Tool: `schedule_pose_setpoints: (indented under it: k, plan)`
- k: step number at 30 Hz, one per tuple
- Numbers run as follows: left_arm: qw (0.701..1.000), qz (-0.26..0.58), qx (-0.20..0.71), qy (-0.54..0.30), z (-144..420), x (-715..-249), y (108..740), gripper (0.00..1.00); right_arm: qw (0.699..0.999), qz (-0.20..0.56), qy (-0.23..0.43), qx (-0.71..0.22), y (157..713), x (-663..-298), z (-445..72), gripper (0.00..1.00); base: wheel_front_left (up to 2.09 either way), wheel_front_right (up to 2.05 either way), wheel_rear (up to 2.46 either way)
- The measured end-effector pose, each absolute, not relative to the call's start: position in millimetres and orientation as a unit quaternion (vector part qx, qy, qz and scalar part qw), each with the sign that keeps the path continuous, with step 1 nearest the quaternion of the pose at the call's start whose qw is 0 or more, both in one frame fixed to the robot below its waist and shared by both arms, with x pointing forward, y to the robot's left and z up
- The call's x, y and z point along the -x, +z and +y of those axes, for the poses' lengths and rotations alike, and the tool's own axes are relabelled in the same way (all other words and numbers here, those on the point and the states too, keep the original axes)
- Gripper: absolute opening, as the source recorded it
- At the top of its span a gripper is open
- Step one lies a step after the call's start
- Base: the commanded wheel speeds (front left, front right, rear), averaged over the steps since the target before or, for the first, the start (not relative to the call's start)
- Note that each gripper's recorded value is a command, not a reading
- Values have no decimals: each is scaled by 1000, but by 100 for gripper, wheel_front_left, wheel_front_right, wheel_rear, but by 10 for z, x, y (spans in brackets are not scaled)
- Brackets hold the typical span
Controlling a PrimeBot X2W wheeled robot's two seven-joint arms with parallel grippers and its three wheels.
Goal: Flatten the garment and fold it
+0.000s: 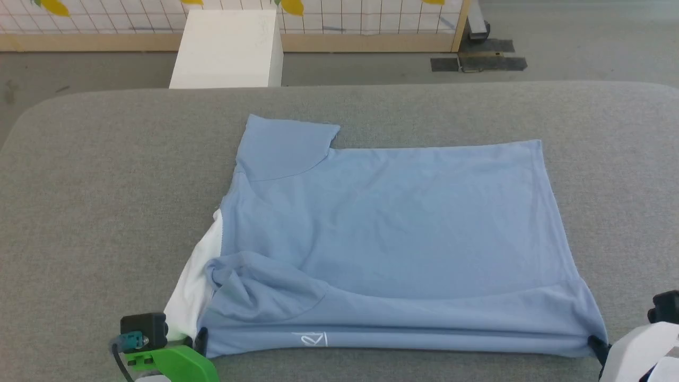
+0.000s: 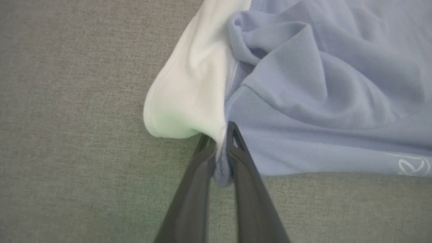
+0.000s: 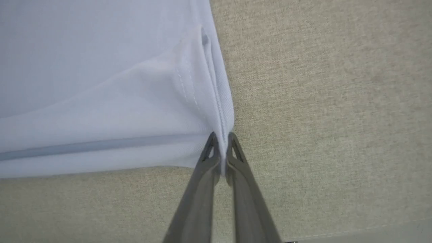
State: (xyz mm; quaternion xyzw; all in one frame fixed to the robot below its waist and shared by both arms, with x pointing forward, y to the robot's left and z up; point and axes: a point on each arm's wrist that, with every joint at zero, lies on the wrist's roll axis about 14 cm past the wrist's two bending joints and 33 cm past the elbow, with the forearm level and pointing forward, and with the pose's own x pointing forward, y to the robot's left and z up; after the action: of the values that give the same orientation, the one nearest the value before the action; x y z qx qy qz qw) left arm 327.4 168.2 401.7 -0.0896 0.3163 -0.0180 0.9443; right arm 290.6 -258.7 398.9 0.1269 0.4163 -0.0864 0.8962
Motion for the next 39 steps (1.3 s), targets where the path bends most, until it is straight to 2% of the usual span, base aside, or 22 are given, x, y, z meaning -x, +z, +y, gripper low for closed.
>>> schedule_pose_setpoints:
  k: [7, 8, 9, 10, 11, 15, 19, 25, 32, 39]
  plan:
    - [929, 360, 89, -19, 1676, -3189, 3747, 0, 885, 438, -90, -127, 3675, -2872, -2544, 0, 0, 0, 0]
    - [928, 361, 91, -19, 1671, -3193, 3731, 0, 887, 433, -91, -128, 3667, -2891, -2546, 16, 0, 0, 0]
    - [929, 358, 96, -18, 1666, -3205, 3733, 72, 890, 428, -90, -129, 3668, -2907, -2541, 43, 0, 0, 0]
    - [929, 356, 102, -19, 1649, -3211, 3739, 100, 893, 423, -90, -128, 3677, -2919, -2537, 95, 0, 0, 0]
    - [929, 355, 109, -19, 1639, -3216, 3746, 100, 895, 417, -90, -130, 3691, -2931, -2537, 100, 0, 0, 0]
    - [937, 326, 122, -18, 1627, -3274, 3871, 100, 914, 373, -91, -133, 3826, -3017, -2552, 100, 0, 0, 0]
    - [958, 260, 120, -24, 1655, -3425, 4200, 100, 946, 286, -90, -123, 4160, -3186, -2588, 100, 0, 0, 0]
    - [988, 133, 69, -45, 1692, -3783, 4755, 100, 985, 139, -61, -81, 4704, -3449, -2435, 100, 0, 0, 0]
    - [993, 29, 27, -107, 1487, -4404, 5232, 100, 999, 30, -21, -41, 5061, -3720, -2261, 100, 0, 0, 0]
    - [987, 27, -4, -157, 1334, -5217, 5353, 100, 1000, 3, 3, -31, 5097, -4079, -2149, 100, 0, 0, 0]
